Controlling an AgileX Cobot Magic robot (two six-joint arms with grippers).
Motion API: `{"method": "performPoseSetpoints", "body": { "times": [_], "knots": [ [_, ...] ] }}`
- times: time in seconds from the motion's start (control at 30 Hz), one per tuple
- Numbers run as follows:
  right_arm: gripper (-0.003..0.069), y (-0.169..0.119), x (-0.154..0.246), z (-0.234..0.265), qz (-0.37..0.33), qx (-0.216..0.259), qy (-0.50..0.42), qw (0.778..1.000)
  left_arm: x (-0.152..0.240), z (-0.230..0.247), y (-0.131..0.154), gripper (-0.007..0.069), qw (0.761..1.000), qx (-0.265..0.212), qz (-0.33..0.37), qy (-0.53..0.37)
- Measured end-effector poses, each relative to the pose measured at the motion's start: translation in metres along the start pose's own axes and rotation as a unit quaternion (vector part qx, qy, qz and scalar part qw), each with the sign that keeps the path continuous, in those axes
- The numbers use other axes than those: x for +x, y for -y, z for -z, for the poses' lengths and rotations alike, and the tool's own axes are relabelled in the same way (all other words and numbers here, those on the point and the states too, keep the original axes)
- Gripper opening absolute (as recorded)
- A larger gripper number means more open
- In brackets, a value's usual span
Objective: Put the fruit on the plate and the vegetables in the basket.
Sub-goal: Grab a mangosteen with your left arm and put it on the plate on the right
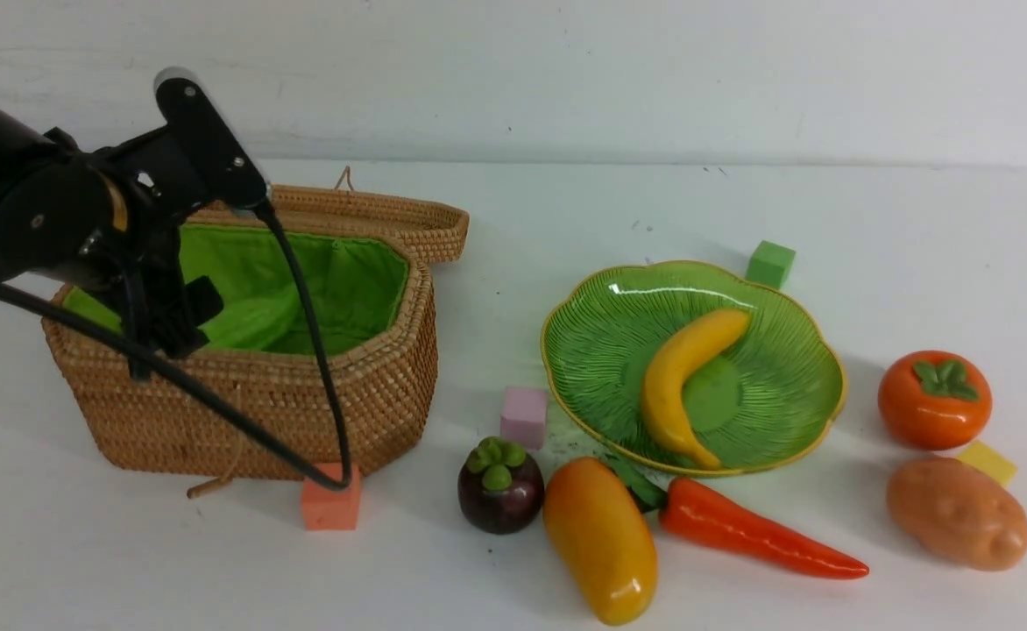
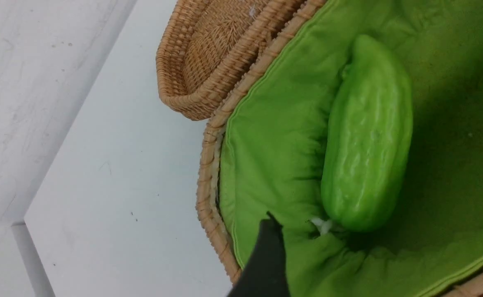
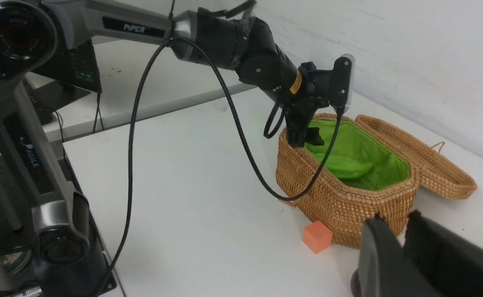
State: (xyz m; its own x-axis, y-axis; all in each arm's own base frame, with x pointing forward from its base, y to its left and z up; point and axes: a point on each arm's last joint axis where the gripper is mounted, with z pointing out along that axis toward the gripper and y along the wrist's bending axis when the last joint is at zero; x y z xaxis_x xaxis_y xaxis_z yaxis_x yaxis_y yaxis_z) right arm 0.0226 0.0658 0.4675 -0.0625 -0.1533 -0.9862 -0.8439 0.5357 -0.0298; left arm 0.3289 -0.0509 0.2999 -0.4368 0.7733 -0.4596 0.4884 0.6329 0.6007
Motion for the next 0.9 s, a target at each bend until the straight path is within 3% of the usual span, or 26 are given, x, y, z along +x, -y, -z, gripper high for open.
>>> {"method": "performPoseSetpoints", "body": {
  "times": [0.1,0.17,0.2,0.23,0.3,0.37,0.43,0.5,0.6,0.9],
  "knots": [
    [0.0107,0.002,0.002,0.000,-0.006,0.011,-0.008,1.000,-0.002,0.016,-0.003,0.0576,0.999,0.003,0.045,0.015],
    [0.0107,0.004,0.003,0.000,-0.012,0.021,-0.015,1.000,-0.003,0.032,-0.003,0.0503,0.992,0.020,0.119,0.029],
    [0.0107,0.005,0.004,0.000,-0.018,0.027,-0.020,0.999,-0.004,0.045,-0.003,0.0418,0.982,0.035,0.180,0.042],
    [0.0107,0.005,0.004,0.000,-0.019,0.029,-0.021,0.999,-0.005,0.047,-0.002,0.0418,0.978,0.044,0.201,0.042],
    [0.0107,0.007,0.006,0.000,-0.029,0.036,-0.030,0.998,-0.006,0.069,0.003,0.0254,0.945,0.093,0.310,0.051],
    [0.0107,0.008,0.007,0.001,-0.031,0.044,-0.037,0.998,-0.007,0.083,0.008,0.0103,0.921,0.135,0.363,0.048],
    [0.0107,0.009,0.009,0.001,-0.034,0.050,-0.046,0.997,-0.006,0.092,0.015,0.0004,0.901,0.180,0.393,0.029],
    [0.0107,0.011,0.010,0.001,-0.039,0.061,-0.053,0.996,-0.004,0.099,0.024,-0.0013,0.883,0.228,0.411,-0.002],
    [0.0107,0.013,0.011,0.002,-0.044,0.074,-0.059,0.995,-0.005,0.102,0.031,-0.0013,0.872,0.257,0.416,-0.021],
    [0.0107,0.024,0.017,0.005,-0.075,0.139,-0.085,0.984,-0.036,0.119,0.089,-0.0013,0.897,0.289,0.330,-0.050]
  ]
}}
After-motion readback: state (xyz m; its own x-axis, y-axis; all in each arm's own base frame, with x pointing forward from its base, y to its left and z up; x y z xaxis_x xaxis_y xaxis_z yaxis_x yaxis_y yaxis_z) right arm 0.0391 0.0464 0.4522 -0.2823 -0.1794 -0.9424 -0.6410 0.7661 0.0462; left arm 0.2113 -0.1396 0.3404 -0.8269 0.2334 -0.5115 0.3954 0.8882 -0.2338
